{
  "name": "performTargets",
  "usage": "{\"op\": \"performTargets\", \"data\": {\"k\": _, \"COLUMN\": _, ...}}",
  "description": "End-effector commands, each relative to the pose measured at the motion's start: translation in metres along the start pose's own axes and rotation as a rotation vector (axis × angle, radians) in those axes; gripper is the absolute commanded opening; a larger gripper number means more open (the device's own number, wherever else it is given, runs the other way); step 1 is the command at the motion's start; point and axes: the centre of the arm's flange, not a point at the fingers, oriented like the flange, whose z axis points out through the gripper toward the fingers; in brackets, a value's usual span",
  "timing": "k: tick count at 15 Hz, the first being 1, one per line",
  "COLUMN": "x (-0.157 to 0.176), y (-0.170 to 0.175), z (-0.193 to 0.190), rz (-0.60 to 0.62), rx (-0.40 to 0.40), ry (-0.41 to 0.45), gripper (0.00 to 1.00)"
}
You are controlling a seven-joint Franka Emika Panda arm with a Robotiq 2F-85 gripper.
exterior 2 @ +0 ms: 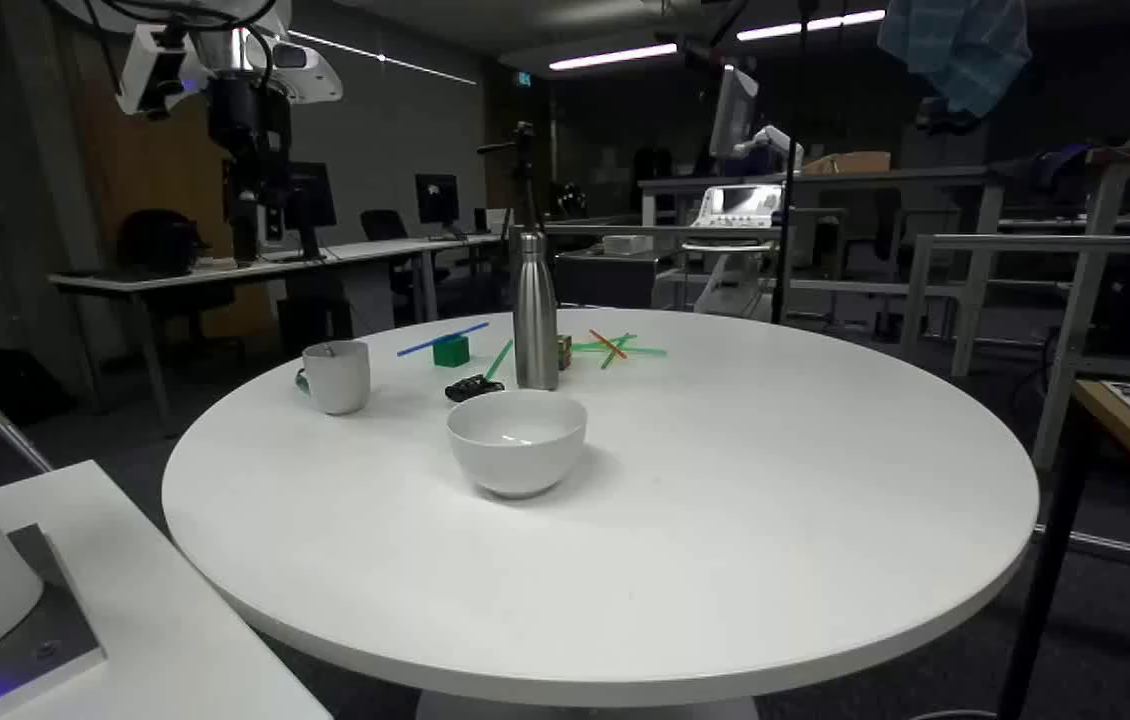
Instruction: Put the blue straw in the mug cup
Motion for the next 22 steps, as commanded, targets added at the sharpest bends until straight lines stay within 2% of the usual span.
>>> {"op": "performTargets", "data": {"k": 1, "x": 0.0, "y": 0.0, "z": 0.0, "rz": 0.0, "rx": 0.0, "ry": 0.0, "gripper": 1.0}}
{"op": "performTargets", "data": {"k": 8, "x": 0.0, "y": 0.0, "z": 0.0, "rz": 0.0, "rx": 0.0, "ry": 0.0, "gripper": 1.0}}
{"op": "performTargets", "data": {"k": 9, "x": 0.007, "y": -0.001, "z": 0.003, "rz": 0.014, "rx": -0.018, "ry": 0.027, "gripper": 1.0}}
{"op": "performTargets", "data": {"k": 11, "x": 0.027, "y": -0.006, "z": 0.005, "rz": 0.015, "rx": 0.012, "ry": 0.101, "gripper": 1.0}}
{"op": "performTargets", "data": {"k": 16, "x": 0.076, "y": -0.027, "z": 0.0, "rz": -0.077, "rx": 0.064, "ry": 0.293, "gripper": 1.0}}
{"op": "performTargets", "data": {"k": 22, "x": 0.128, "y": -0.071, "z": -0.003, "rz": -0.213, "rx": 0.072, "ry": 0.366, "gripper": 1.0}}
